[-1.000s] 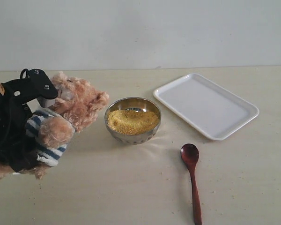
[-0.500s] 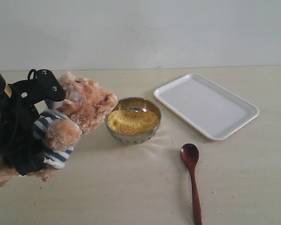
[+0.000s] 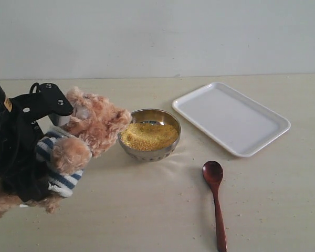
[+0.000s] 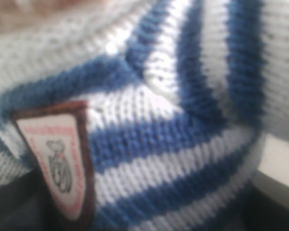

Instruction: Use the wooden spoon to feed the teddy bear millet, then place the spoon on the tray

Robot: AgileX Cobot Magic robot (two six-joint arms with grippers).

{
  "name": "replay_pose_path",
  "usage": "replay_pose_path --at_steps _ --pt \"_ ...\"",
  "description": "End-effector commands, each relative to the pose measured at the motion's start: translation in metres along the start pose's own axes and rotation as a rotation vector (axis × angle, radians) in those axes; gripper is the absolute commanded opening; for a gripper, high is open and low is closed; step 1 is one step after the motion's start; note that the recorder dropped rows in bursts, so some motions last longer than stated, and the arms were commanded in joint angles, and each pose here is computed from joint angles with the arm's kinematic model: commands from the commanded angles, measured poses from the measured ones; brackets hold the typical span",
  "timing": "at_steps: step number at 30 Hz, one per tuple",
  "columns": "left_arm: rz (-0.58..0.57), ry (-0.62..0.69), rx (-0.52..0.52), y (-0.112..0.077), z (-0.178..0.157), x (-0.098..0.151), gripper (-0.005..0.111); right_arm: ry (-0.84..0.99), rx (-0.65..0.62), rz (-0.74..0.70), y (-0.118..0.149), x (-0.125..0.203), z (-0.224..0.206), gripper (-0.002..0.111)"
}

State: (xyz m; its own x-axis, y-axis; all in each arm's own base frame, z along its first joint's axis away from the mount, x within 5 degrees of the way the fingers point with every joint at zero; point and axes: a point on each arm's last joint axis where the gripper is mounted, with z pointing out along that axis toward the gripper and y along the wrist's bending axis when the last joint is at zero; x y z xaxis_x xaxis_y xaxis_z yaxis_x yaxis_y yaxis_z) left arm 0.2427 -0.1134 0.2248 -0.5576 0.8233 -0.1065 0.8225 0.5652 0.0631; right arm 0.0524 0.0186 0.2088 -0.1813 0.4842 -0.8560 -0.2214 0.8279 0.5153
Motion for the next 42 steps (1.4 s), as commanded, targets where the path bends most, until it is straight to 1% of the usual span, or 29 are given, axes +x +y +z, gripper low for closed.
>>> replay_pose_path --at_steps 1,2,3,4,5,6,7,9,13,14,17,23,26,29,34,37,38,39,41,42 --pt "-0.010 -0.009 0.005 -0.002 -0.005 -0.001 0.005 0.137 -0.091 -0.122 0.023 -0.016 0.000 0.006" --pt "-0.011 -0.009 0.007 -0.003 -0.005 -0.001 0.005 0.187 -0.093 -0.134 0.026 -0.019 0.004 0.007" --pt "-0.013 -0.008 0.010 -0.003 -0.005 0.000 0.005 0.282 -0.100 -0.193 0.035 -0.027 0.012 0.007" --pt "-0.015 -0.006 0.015 -0.003 -0.005 0.000 0.005 0.341 -0.108 -0.242 0.040 -0.032 0.018 0.007" --pt "-0.016 -0.007 0.017 -0.003 -0.005 0.000 0.005 0.456 -0.120 -0.306 0.049 -0.039 0.030 0.007" --pt "-0.016 -0.007 0.017 -0.003 -0.005 0.000 0.005 0.515 -0.121 -0.322 0.053 -0.043 0.039 0.007" --pt "-0.016 -0.004 0.019 -0.004 -0.005 0.000 0.005 0.619 -0.111 -0.332 0.057 -0.047 0.055 0.007" --pt "-0.016 -0.002 0.020 -0.004 -0.005 0.000 0.005 0.758 -0.068 -0.335 0.054 -0.043 0.082 0.007" --pt "-0.017 -0.016 0.012 -0.003 -0.005 -0.001 0.005 0.951 0.005 -0.312 0.037 -0.018 0.111 0.007" --pt "-0.017 -0.020 0.010 -0.003 -0.005 -0.002 0.005 0.973 0.011 -0.309 0.035 -0.014 0.114 0.007" --pt "-0.017 -0.026 0.007 -0.003 -0.005 -0.002 0.005 1.016 0.012 -0.312 0.034 -0.006 0.120 0.007" --pt "-0.015 -0.012 0.011 -0.003 -0.005 -0.001 0.005 0.962 -0.108 -0.407 0.058 0.005 0.124 0.007" --pt "-0.015 0.008 0.023 -0.004 -0.005 0.001 0.005 0.941 -0.129 -0.371 0.067 0.008 0.123 0.007" --pt "-0.014 0.028 0.035 -0.005 -0.005 0.003 0.005 0.953 -0.114 -0.310 0.069 0.010 0.122 0.007" --pt "0.006 0.060 0.055 -0.007 -0.005 0.006 0.005 0.974 -0.115 -0.311 0.069 0.011 0.121 0.007" --pt "0.005 0.035 0.040 -0.006 -0.005 0.003 0.005 0.976 -0.120 -0.320 0.069 0.011 0.121 0.007" --pt "0.005 0.035 0.040 -0.006 -0.005 0.003 0.005 0.976 -0.123 -0.329 0.069 0.011 0.121 0.009" --pt "0.005 0.035 0.040 -0.006 -0.005 0.003 0.005 0.975 -0.128 -0.338 0.069 0.011 0.121 0.013" --pt "0.005 0.034 0.039 -0.006 -0.005 0.003 0.005 0.975 -0.137 -0.355 0.069 0.011 0.121 0.025" --pt "0.005 0.032 0.038 -0.005 -0.005 0.003 0.005 0.975 -0.139 -0.362 0.069 0.011 0.121 0.033"
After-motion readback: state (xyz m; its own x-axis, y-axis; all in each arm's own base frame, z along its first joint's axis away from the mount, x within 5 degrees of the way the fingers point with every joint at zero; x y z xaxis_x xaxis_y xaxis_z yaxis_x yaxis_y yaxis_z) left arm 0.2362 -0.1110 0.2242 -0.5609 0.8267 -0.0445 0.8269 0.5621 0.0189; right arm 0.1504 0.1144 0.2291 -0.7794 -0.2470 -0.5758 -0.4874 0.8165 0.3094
